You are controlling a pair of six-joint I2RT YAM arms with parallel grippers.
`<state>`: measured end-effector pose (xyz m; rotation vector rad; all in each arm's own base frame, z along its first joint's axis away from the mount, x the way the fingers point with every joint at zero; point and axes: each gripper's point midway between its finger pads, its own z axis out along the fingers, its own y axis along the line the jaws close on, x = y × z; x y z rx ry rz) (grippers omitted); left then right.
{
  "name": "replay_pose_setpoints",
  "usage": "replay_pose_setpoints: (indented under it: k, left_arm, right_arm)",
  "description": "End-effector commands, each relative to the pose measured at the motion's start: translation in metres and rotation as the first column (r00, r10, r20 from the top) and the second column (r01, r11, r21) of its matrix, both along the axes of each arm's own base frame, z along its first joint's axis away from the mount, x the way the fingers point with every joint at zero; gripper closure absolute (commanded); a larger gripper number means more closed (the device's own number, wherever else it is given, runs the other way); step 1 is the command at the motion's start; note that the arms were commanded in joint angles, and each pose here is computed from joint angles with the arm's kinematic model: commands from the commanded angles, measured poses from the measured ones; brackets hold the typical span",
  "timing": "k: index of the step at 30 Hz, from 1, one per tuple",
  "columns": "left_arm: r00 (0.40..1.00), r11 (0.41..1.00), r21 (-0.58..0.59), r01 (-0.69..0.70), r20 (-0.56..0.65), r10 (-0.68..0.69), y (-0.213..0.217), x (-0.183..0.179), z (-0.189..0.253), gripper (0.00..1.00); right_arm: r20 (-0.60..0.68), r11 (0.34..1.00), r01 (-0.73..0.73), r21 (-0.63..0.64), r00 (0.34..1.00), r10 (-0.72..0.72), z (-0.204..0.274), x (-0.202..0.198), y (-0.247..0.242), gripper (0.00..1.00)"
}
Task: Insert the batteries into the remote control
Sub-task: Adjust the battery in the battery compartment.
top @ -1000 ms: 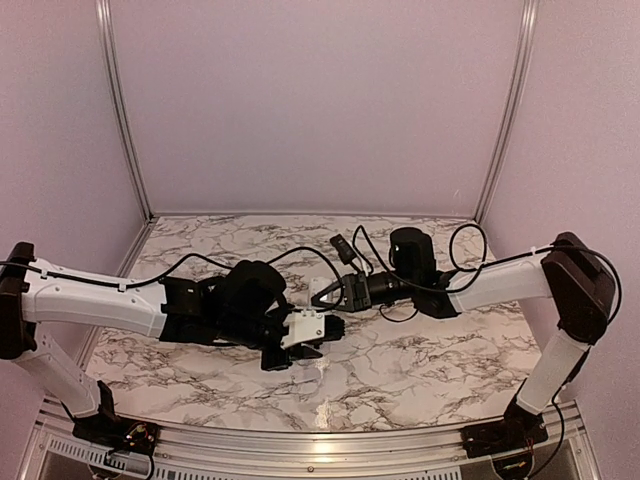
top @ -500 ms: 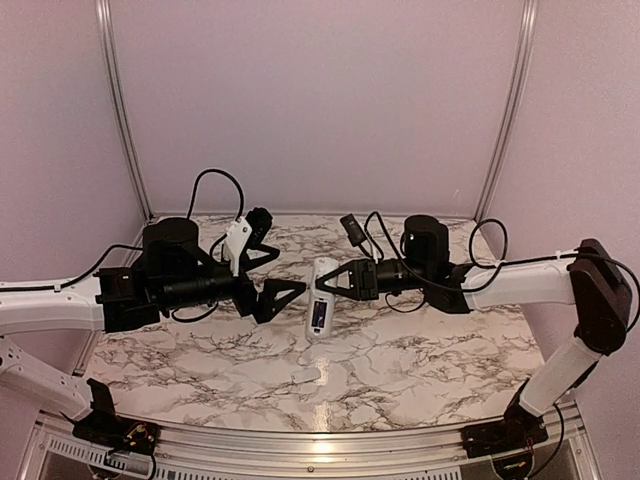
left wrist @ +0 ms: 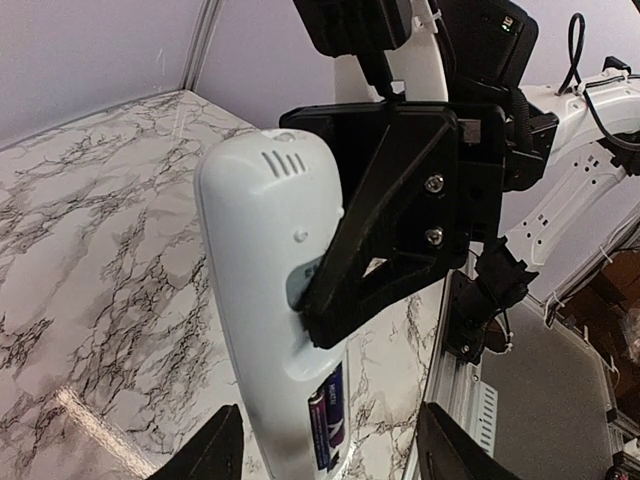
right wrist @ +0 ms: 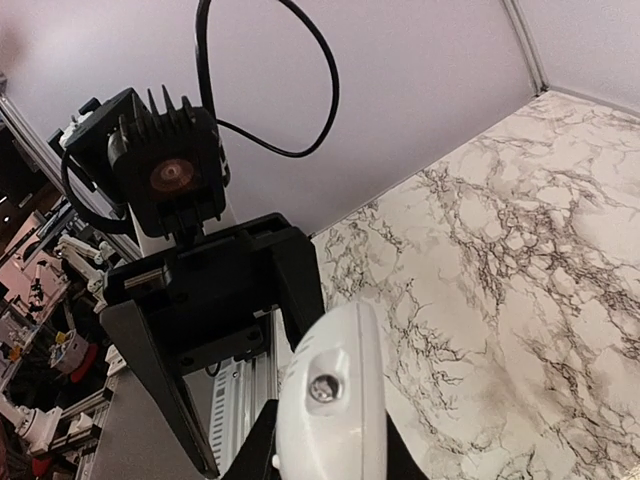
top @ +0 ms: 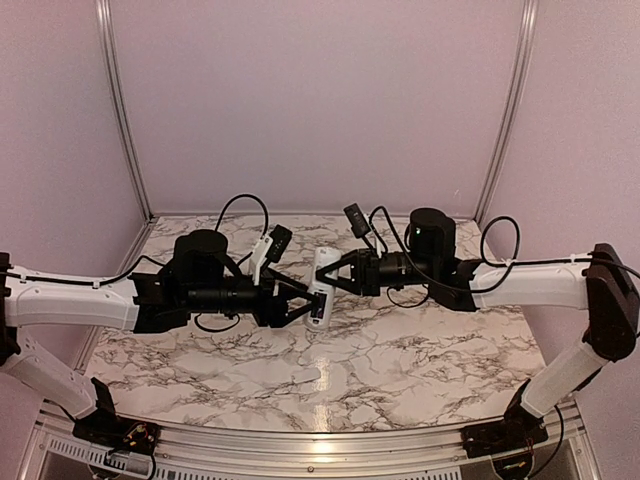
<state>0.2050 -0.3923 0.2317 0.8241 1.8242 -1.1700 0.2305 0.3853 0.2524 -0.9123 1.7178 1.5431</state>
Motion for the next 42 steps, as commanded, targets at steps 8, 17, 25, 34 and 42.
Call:
replay_pose_setpoints:
  k: [8, 17, 25, 34, 42]
  left_arm:
    - [0.999, 0.999, -0.046, 0.024, -0.032, -0.026, -0.012, 0.004, 0.007, 0.54]
    - [0.998, 0.999, -0.04, 0.02, -0.059, -0.023, -0.017, 0.008, 0.003, 0.63]
    - [0.996, 1.0, 0.01, -0.002, -0.084, 0.002, -0.017, 0.016, -0.014, 0.77]
    - [0.997, 0.999, 0.032, 0.014, -0.074, -0.011, -0.02, 0.017, -0.019, 0.67]
    - [0.996, 1.0, 0.028, -0.001, -0.085, 0.004, -0.019, 0.019, -0.021, 0.67]
  right_arm:
    - [0.097, 0.999, -0.012, 0.051, 0.995, 0.007, 0.038, -0.006, 0.006, 1.0]
    - [0.106, 0.998, -0.015, 0.057, 0.994, 0.009, 0.042, -0.008, 0.006, 1.0]
    - [0.124, 0.997, -0.023, 0.074, 0.992, 0.014, 0.051, -0.011, 0.004, 1.0]
    - [0.104, 0.997, -0.011, 0.079, 0.995, 0.003, 0.05, -0.007, 0.006, 1.0]
    - [0.101, 0.997, -0.018, 0.078, 0.995, 0.01, 0.047, -0.007, 0.007, 1.0]
